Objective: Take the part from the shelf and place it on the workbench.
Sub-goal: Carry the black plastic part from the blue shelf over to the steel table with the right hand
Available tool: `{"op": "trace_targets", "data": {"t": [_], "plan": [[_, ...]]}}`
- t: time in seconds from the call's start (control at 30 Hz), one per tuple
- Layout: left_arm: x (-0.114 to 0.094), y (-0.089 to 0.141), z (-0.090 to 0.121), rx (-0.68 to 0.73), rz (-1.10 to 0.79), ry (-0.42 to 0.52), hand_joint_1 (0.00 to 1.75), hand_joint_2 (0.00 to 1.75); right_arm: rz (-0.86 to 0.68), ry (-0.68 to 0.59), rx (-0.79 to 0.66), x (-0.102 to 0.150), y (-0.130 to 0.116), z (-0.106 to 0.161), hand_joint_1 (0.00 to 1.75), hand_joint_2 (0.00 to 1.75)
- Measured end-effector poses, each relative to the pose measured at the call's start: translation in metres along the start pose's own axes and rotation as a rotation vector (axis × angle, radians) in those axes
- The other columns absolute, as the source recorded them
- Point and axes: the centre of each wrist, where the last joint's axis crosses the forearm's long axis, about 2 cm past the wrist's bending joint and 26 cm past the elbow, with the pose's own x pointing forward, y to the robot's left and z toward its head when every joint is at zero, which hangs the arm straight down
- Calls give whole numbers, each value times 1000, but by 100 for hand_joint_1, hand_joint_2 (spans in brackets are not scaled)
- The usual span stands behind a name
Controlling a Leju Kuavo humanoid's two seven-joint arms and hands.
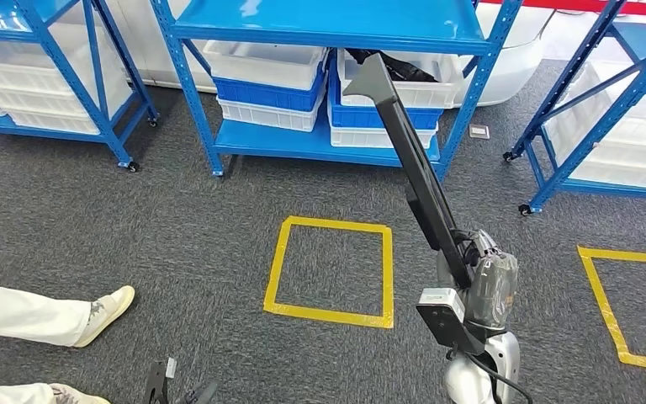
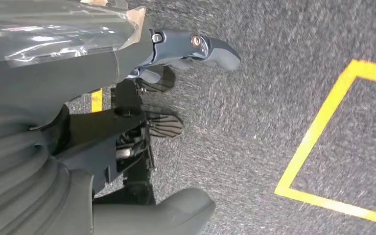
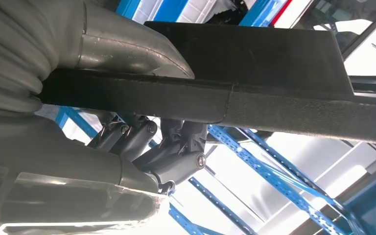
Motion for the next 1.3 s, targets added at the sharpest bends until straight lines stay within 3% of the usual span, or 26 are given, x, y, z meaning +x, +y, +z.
{"op": "trace_targets", "data": {"t": [1.3], "plan": [[-7, 5, 3, 9, 6, 12, 0, 175, -32, 26, 21, 0, -3, 8, 175, 175]]}}
